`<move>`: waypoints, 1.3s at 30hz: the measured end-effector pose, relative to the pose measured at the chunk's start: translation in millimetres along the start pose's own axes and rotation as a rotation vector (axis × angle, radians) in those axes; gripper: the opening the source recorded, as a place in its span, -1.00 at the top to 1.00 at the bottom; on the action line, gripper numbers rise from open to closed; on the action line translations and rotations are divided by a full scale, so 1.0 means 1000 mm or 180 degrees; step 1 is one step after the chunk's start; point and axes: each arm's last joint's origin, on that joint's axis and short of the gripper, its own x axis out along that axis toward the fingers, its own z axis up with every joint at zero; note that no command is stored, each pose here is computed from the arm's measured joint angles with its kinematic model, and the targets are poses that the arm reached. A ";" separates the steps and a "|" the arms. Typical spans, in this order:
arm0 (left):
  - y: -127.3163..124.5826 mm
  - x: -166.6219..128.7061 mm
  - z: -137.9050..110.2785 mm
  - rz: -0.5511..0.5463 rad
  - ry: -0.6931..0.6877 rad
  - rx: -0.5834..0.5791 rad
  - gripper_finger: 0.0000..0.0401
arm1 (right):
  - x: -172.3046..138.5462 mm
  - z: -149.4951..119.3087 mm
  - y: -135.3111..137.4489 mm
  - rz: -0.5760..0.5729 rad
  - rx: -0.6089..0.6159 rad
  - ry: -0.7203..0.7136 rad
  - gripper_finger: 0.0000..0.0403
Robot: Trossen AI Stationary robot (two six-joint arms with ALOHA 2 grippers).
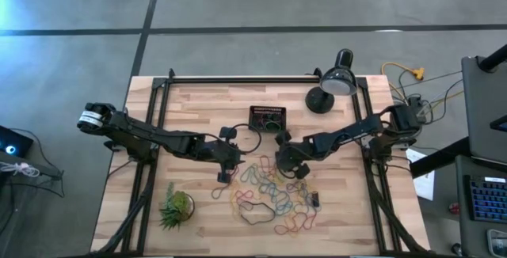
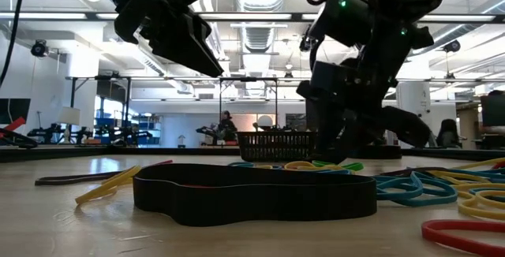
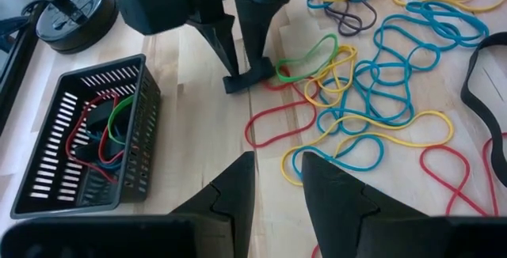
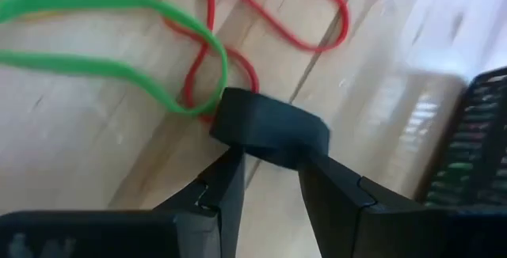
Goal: Pick and place rubber bands into bin
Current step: Put the black rubber band into the basket
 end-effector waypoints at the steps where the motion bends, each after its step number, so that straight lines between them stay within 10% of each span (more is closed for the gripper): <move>1: 0.000 0.000 0.000 0.0000 0.0004 0.0001 0.55 | 0.001 0.002 0.000 -0.0013 -0.0006 -0.0003 0.42; 39: 0.000 0.000 0.000 -0.0002 0.0007 0.0003 0.55 | -0.005 0.015 -0.007 -0.0055 0.0131 -0.0186 0.80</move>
